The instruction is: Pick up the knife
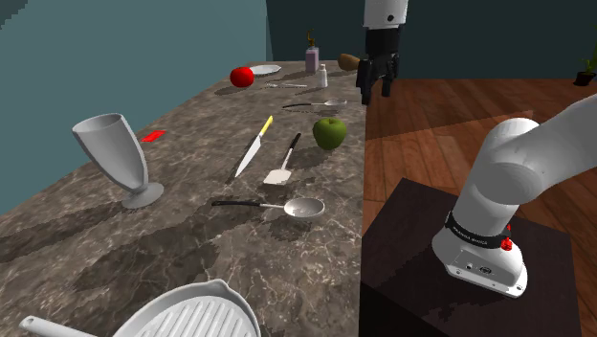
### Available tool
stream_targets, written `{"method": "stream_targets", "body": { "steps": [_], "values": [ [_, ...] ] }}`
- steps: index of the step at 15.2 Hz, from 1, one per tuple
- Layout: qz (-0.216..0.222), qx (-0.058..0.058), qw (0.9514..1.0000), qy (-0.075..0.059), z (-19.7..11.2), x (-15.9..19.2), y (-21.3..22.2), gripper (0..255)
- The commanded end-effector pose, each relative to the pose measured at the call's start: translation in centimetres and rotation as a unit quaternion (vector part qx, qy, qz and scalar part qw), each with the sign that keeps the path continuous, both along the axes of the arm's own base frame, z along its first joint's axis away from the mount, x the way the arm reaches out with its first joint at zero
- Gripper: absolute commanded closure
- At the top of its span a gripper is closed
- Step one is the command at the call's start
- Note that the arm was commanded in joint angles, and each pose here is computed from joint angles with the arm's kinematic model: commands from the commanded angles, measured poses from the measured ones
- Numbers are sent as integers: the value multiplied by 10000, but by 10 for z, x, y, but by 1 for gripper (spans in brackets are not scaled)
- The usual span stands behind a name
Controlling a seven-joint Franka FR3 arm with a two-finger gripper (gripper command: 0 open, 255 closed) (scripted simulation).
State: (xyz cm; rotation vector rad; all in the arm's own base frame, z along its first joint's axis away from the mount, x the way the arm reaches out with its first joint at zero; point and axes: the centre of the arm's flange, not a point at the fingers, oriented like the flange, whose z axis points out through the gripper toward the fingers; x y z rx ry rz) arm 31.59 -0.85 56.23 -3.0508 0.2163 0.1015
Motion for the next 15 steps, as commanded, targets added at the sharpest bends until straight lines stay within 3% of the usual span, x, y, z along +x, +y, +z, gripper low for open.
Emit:
{"method": "stream_targets", "body": {
  "steps": [1, 4, 8, 11, 15],
  "values": [
    [0, 0, 10000, 0, 0, 0, 0, 0],
    [-508, -62, 9987, -15, -10, 21, 32, 0],
    [-1184, -145, 9929, -35, -25, 54, 70, 0],
    [-1687, -206, 9854, -50, -36, 82, 95, 0],
    [-2350, -288, 9715, -69, -51, 123, 124, 0]
  ]
}}
